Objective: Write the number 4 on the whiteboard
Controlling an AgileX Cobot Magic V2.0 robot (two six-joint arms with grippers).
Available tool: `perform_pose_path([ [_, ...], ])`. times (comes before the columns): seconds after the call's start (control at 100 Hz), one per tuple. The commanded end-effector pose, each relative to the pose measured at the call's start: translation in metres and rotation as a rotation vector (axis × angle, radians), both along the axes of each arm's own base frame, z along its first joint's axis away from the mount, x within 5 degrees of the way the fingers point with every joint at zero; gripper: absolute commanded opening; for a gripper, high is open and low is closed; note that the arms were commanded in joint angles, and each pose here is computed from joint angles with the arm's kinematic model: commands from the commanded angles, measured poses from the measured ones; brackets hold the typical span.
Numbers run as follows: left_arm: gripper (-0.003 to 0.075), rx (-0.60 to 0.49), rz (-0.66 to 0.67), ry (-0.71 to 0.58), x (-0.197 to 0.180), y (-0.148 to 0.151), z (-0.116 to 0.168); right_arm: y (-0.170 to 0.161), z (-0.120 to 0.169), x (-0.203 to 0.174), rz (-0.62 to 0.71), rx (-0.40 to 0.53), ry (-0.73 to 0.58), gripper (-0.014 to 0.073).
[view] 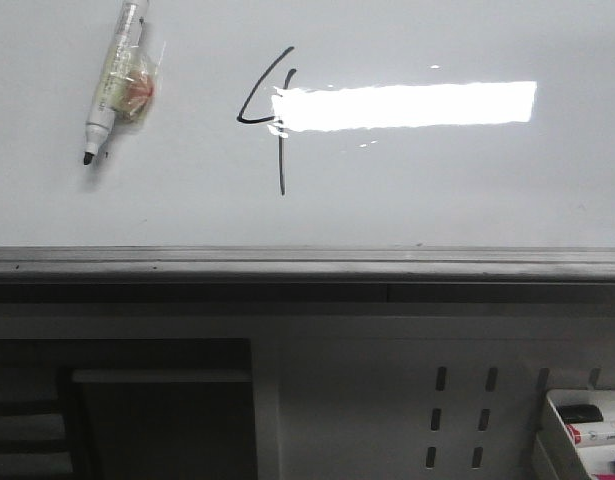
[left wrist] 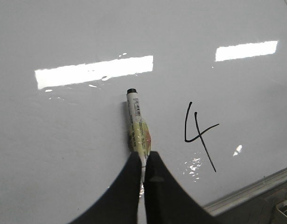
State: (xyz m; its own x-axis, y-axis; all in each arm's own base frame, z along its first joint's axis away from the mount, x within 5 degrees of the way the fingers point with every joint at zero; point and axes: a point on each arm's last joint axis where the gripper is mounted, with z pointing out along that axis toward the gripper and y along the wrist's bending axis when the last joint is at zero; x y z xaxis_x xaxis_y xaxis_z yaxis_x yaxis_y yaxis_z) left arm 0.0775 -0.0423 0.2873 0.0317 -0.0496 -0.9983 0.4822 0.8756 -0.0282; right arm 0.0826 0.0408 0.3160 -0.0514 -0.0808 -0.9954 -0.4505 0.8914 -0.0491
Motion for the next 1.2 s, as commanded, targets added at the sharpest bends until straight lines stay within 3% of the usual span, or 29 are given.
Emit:
perform_pose_path([
  [0.0,-0.0020,-0.045,0.004,-0.043,-0.010,0.008,0.000,-0.007,-0.007,-0.013,-0.072,0.043,-0.089,-0.0064],
  [0.11,-0.0020,-0.103,0.005,-0.082,-0.021,0.016,-0.006,-0.011,-0.030,-0.027,-0.102,0.061,-0.127,-0.0064],
  [0.18,-0.0020,-0.128,0.006,-0.114,-0.027,0.021,-0.007,-0.013,-0.036,-0.034,-0.121,0.135,-0.158,-0.0064],
  [0.37,-0.0020,-0.173,0.045,-0.156,-0.032,0.029,-0.004,-0.013,-0.052,-0.040,-0.120,0.137,-0.171,-0.0064],
  [1.19,-0.0020,-0.179,0.053,-0.153,-0.032,0.030,-0.004,-0.016,-0.052,-0.039,-0.148,0.153,-0.178,-0.0064],
])
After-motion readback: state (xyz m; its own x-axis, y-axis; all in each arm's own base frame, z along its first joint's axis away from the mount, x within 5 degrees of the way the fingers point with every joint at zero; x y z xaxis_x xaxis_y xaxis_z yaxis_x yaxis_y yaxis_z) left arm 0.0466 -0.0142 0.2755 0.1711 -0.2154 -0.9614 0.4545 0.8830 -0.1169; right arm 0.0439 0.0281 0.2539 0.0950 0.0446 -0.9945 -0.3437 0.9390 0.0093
